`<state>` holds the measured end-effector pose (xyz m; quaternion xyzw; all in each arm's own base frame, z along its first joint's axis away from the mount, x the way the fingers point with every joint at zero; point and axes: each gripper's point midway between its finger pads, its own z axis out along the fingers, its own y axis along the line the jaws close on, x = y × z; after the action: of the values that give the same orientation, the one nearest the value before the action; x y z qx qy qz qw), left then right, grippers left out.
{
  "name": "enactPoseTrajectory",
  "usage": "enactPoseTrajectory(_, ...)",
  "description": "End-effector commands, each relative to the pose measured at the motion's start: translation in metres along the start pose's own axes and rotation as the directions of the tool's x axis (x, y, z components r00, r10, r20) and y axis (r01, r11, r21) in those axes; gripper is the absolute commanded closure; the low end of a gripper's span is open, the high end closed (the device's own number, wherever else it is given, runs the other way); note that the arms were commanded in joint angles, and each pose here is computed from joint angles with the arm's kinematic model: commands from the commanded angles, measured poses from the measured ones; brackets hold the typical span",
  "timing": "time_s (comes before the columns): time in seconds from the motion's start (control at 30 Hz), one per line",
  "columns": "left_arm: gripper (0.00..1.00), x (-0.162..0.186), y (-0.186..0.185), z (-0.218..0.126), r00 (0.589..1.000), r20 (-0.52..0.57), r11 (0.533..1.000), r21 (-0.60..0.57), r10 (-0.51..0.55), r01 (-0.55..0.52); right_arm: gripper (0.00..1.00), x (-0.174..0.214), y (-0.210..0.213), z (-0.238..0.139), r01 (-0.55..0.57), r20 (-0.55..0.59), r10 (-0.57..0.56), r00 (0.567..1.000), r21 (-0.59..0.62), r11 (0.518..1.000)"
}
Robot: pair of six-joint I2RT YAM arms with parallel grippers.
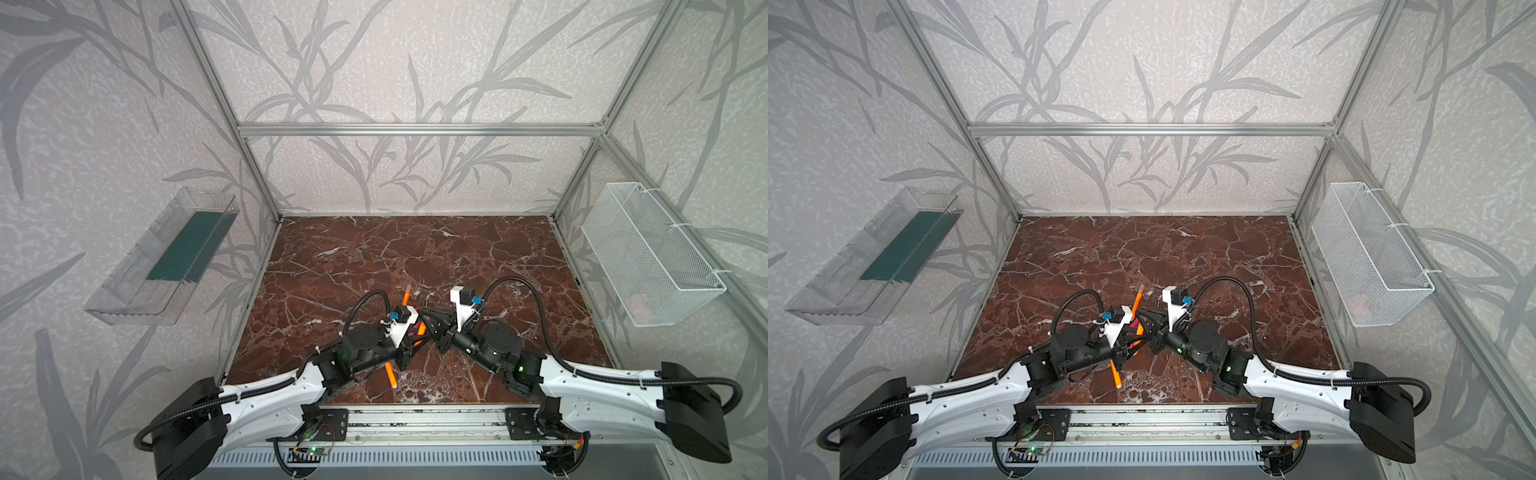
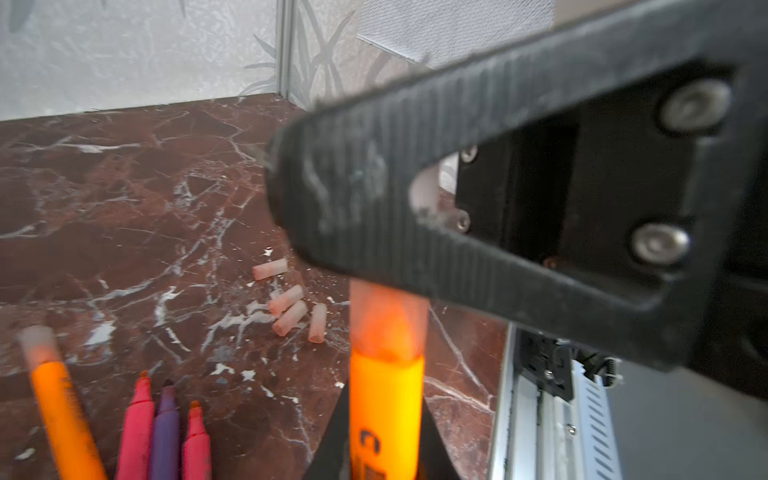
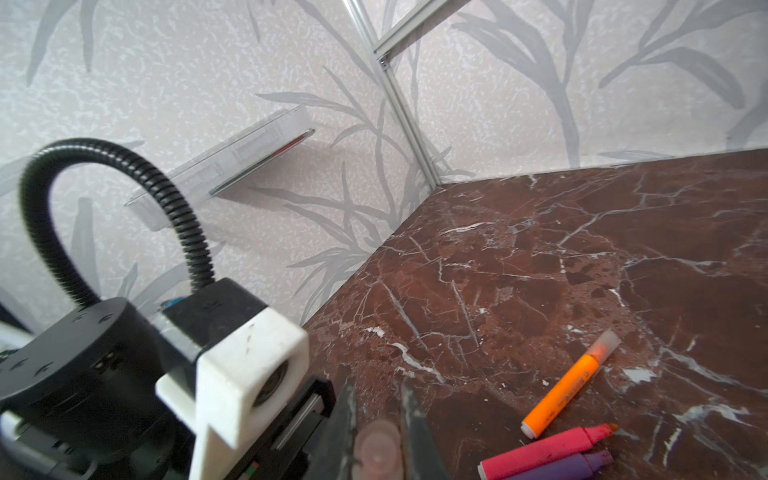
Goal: Insert the pens into the pen caps
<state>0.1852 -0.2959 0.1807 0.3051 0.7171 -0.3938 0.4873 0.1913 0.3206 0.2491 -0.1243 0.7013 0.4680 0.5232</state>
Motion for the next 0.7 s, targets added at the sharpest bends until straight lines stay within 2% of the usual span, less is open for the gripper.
enactPoseTrajectory(0.0, 1.00, -0.087, 0.077, -0.015, 0.965, 0.261, 0.900, -0.428, 0.034, 0.084, 1.00, 0.078, 0.032, -0.013, -0.002, -0.268, -0.027, 0.963, -0.106, 0.994)
enactPoseTrajectory(0.2, 1.00, -0.115, 0.082, -0.021, 0.945, 0.321, 0.873, -0.476, 0.054, 0.111, 1.00, 0.092, 0.014, -0.011, -0.032, -0.264, 0.029, 0.964, -0.006, 0.999)
enactPoseTrajectory(0.27, 1.00, -0.120, 0.081, -0.023, 0.946, 0.320, 0.870, -0.480, 0.051, 0.116, 1.00, 0.093, 0.014, -0.011, -0.030, -0.258, 0.026, 0.966, -0.013, 0.999)
enactPoseTrajectory(0.33, 1.00, -0.124, 0.076, -0.021, 0.949, 0.312, 0.889, -0.446, 0.039, 0.110, 1.00, 0.092, 0.016, -0.012, -0.010, -0.245, 0.001, 0.970, -0.035, 0.999)
enactPoseTrajectory(0.5, 1.00, -0.132, 0.068, -0.025, 0.943, 0.329, 0.938, -0.309, -0.048, 0.156, 1.00, 0.081, 0.037, -0.020, 0.038, -0.168, -0.070, 0.983, -0.189, 0.981)
enactPoseTrajectory(0.67, 1.00, -0.135, 0.072, -0.037, 0.931, 0.349, 0.953, -0.233, -0.107, 0.196, 1.00, 0.080, 0.044, -0.030, 0.061, -0.133, -0.100, 0.986, -0.269, 0.961)
